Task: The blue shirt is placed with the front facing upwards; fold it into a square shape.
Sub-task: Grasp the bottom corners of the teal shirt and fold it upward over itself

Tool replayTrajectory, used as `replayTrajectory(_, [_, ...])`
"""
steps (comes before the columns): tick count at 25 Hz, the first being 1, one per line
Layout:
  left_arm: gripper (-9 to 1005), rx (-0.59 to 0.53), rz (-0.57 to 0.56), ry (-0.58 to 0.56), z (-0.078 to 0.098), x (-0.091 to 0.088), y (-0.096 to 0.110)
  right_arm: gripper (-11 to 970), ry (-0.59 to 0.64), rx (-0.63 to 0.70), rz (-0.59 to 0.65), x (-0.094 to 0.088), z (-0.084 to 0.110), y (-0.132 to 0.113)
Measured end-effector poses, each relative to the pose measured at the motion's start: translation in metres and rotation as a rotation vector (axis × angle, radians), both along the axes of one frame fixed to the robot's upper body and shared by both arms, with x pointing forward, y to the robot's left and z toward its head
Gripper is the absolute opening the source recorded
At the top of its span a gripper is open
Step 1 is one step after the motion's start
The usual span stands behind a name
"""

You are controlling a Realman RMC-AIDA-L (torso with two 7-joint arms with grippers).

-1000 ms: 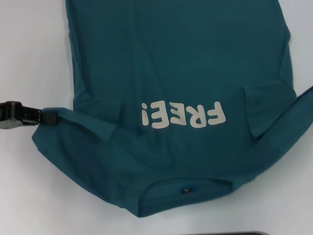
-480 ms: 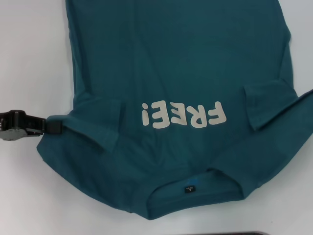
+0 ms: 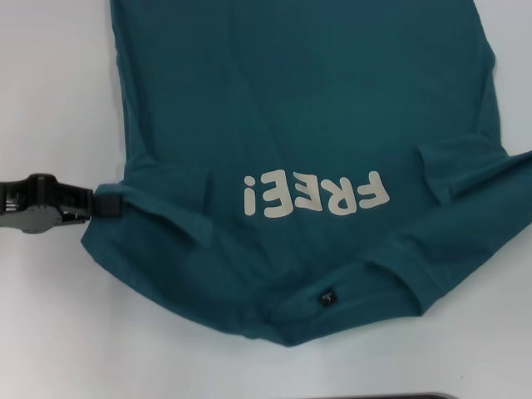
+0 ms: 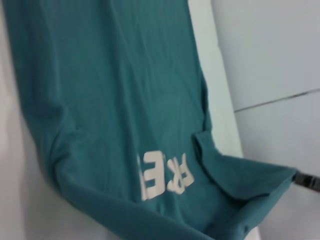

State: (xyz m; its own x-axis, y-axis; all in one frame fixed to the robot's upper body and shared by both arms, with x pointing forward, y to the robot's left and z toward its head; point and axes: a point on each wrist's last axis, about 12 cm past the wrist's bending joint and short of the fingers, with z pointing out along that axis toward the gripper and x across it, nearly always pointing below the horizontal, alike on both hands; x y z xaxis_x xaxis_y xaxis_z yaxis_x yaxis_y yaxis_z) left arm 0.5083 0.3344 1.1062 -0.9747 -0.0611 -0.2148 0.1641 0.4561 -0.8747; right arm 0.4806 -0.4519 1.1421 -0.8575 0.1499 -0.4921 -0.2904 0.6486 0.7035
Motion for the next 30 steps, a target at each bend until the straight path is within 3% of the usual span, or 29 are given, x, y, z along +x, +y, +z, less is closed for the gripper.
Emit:
replayTrajectory(7, [28, -0.036, 0.063, 0.017, 0.005, 0.005, 0.003, 5, -0.024, 0.011, -0.037, -0.001, 0.002, -0.004])
replayTrajectory(16, [28, -0.095, 0.151, -0.005, 0.012, 0.019, 0.004, 5, -0.041, 0.044, -0.05, 0.015, 0.007, 0.004])
replayTrajectory(30, [29, -0.172, 0.26, -0.136, 0.021, 0.041, 0.0, 5, -0.079, 0.057, -0.125, 0.039, 0.011, 0.01])
